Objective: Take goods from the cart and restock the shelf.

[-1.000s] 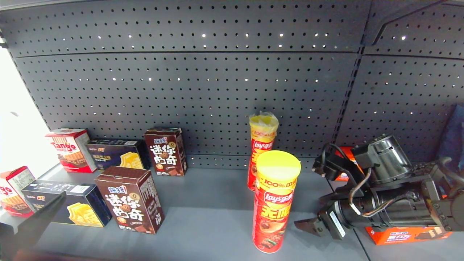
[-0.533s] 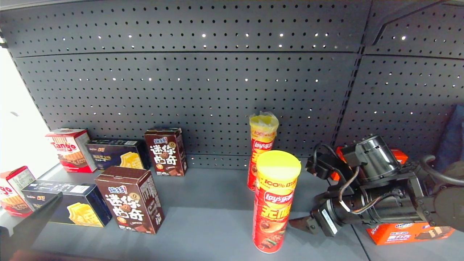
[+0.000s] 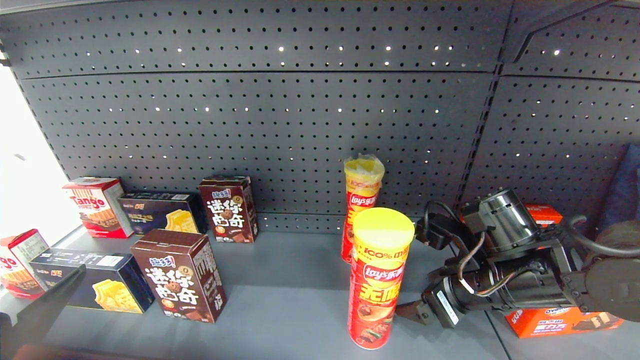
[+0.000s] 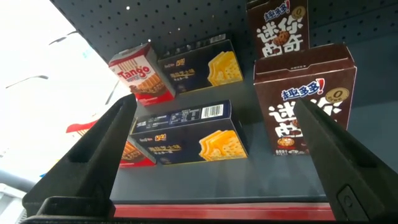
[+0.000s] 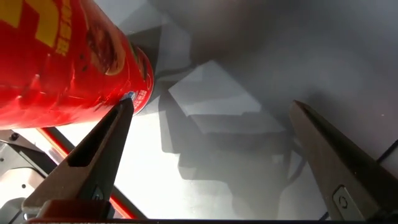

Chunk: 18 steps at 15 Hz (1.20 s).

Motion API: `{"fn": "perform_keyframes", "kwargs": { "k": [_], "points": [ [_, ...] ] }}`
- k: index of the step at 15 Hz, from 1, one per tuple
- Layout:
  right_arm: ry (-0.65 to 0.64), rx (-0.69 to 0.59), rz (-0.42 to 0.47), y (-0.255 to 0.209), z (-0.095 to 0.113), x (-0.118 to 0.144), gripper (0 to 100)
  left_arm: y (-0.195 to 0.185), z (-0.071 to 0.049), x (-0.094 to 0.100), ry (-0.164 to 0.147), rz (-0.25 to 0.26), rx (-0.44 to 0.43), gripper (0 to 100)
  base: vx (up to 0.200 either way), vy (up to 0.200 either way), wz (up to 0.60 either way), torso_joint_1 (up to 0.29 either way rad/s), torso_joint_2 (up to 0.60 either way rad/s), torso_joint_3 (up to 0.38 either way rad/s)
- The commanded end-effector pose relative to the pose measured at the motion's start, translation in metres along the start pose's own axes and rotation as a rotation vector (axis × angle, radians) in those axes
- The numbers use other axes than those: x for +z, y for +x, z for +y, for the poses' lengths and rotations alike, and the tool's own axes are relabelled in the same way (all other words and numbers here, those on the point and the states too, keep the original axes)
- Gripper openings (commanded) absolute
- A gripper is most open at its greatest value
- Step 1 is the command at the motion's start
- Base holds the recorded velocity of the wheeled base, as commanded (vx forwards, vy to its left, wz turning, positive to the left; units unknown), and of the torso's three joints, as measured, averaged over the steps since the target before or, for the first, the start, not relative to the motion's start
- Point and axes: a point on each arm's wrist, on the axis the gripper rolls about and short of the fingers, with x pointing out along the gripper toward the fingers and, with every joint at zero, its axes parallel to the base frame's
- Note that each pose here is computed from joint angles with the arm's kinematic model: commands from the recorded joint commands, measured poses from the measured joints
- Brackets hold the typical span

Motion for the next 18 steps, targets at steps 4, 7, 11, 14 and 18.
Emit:
{"fn": "perform_keyframes", "kwargs": {
  "k": [4,7,11,14,18],
  "points": [
    [-0.007,0.008,0.009,0.0045,0.0024,0.0006,100,0.0005,-0.0006,-0.0009,0.003,0.005,-0.002,100,0.000,0.000,0.00,0.000,0.00,0.000],
    [-0.009,0.007,0.006,0.0046,0.0024,0.0017,100,0.0005,-0.0005,-0.0010,0.003,0.005,0.000,100,0.000,0.000,0.00,0.000,0.00,0.000],
    [-0.005,0.005,0.000,0.0014,0.0016,0.0016,100,0.0005,-0.0008,-0.0013,0.004,0.006,-0.002,100,0.000,0.000,0.00,0.000,0.00,0.000],
    [-0.003,0.003,-0.002,0.0016,0.0007,0.0022,100,0.0005,-0.0006,-0.0009,0.003,0.005,-0.002,100,0.000,0.000,0.00,0.000,0.00,0.000],
    [-0.006,0.008,0.004,0.0048,0.0019,0.0024,100,0.0005,-0.0006,-0.0009,0.003,0.005,-0.002,100,0.000,0.000,0.00,0.000,0.00,0.000]
  ]
}}
